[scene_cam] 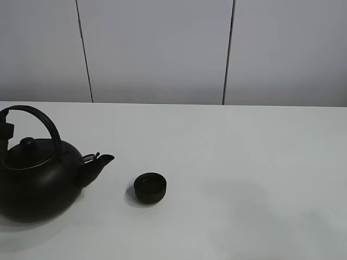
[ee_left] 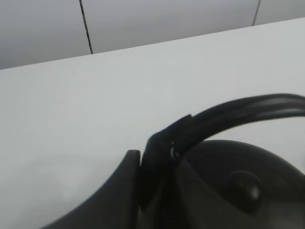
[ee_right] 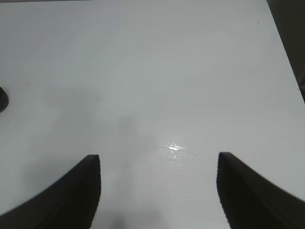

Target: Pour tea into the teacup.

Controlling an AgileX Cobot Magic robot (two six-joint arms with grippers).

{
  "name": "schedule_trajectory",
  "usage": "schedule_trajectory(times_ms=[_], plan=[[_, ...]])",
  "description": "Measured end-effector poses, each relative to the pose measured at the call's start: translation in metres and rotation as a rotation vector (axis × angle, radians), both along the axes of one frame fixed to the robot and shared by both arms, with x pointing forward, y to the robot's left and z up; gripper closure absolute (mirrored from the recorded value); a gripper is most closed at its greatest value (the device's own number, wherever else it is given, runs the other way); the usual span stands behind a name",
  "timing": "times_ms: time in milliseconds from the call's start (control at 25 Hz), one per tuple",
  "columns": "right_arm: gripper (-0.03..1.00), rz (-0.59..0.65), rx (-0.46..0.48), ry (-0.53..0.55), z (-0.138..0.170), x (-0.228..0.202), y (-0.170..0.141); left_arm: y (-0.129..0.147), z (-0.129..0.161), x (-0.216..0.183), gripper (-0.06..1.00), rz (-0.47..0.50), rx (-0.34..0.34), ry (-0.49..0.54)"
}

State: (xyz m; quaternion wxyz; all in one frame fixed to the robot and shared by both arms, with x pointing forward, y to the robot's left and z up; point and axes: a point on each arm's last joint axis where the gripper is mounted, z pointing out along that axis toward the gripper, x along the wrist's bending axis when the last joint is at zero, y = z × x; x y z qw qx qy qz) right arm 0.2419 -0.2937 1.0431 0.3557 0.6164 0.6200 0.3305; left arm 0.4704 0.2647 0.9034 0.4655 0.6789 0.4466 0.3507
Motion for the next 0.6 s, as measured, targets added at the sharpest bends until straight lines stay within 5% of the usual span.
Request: schedule_trajectory(times_ms=[600], plan=[[0.49,0.000,0.000,0.000,0.0000,0.0000,0.0000,-0.0032,0.0036,-0.0091,0.68,-0.031,-0.054,-0.045]])
